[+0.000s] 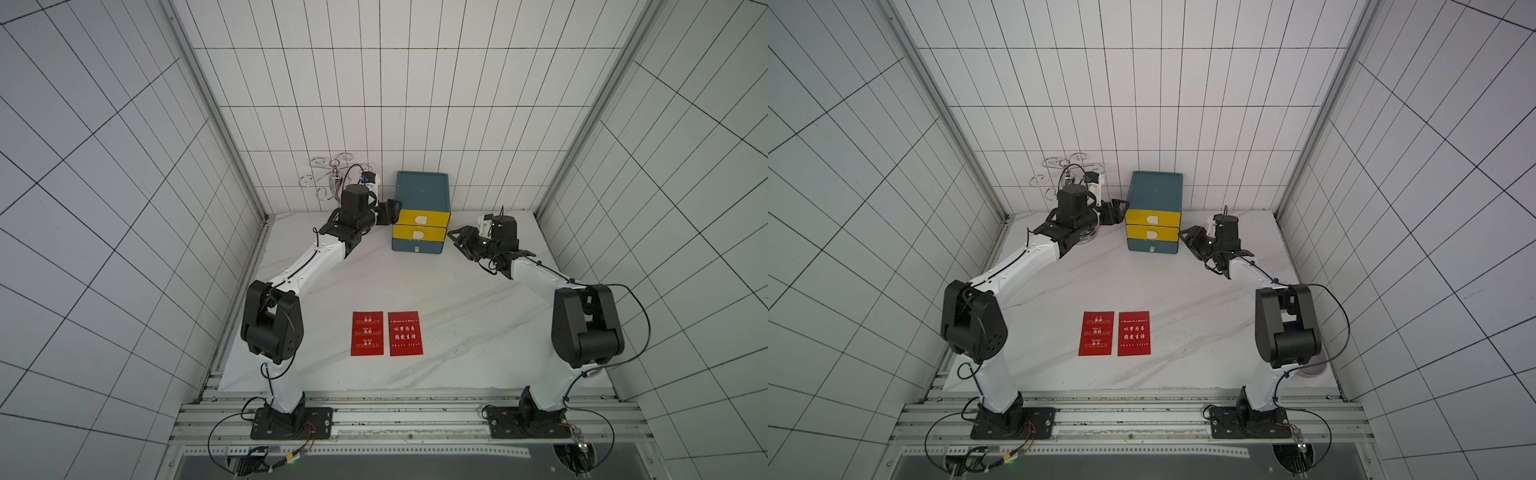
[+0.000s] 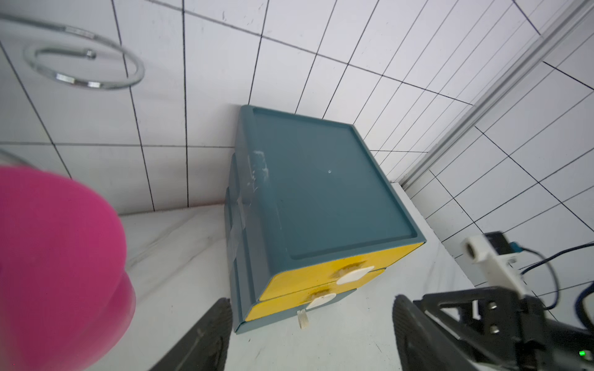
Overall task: Take the postcards out of the drawer
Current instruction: Open the drawer in the storage box.
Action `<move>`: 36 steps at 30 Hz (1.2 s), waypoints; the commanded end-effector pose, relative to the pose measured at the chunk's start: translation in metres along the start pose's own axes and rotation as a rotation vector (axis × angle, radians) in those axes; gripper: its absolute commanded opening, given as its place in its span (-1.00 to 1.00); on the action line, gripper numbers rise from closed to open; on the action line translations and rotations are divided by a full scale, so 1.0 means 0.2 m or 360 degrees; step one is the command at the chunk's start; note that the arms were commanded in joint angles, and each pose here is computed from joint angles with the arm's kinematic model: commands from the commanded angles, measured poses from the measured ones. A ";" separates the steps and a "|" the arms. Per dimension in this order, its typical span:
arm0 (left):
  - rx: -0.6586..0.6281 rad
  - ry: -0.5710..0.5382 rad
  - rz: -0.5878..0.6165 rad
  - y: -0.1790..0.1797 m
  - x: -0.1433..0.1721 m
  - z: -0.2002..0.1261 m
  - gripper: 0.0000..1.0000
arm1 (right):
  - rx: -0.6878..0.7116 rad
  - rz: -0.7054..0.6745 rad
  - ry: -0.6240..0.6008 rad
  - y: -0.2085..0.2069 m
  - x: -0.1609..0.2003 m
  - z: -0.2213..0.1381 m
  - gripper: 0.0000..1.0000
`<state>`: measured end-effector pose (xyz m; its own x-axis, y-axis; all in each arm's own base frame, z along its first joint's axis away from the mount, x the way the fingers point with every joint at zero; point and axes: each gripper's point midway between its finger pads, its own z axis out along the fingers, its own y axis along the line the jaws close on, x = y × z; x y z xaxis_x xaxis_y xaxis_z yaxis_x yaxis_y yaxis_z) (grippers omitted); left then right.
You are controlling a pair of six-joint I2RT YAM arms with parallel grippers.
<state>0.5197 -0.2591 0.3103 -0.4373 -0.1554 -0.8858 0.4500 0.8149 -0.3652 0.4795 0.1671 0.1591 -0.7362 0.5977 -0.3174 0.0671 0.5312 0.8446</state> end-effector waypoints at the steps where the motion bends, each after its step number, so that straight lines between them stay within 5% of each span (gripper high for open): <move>1: 0.0090 0.0124 0.0157 -0.02 0.07 0.08 0.57 | -0.0183 0.0073 -0.0148 0.05 0.03 0.10 0.08; 5: 0.0206 0.0150 0.0176 -0.06 0.07 0.19 0.58 | -0.0358 0.0224 -0.0264 0.01 0.07 0.22 -0.03; 14: 0.0460 0.0158 0.0086 -0.17 0.05 0.36 0.58 | -0.0385 0.0320 -0.0316 -0.09 0.18 0.43 -0.04; 36: 0.0377 0.0318 0.0085 -0.13 0.28 0.50 0.58 | -0.0469 0.0448 -0.0301 -0.09 0.21 0.67 -0.20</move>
<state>0.5607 -0.3414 0.2735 -0.4802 -0.0125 -0.8771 0.6664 0.6450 -0.3740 0.5351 0.2543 0.0744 -0.5725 0.8100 -0.1269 0.0324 0.1770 0.9837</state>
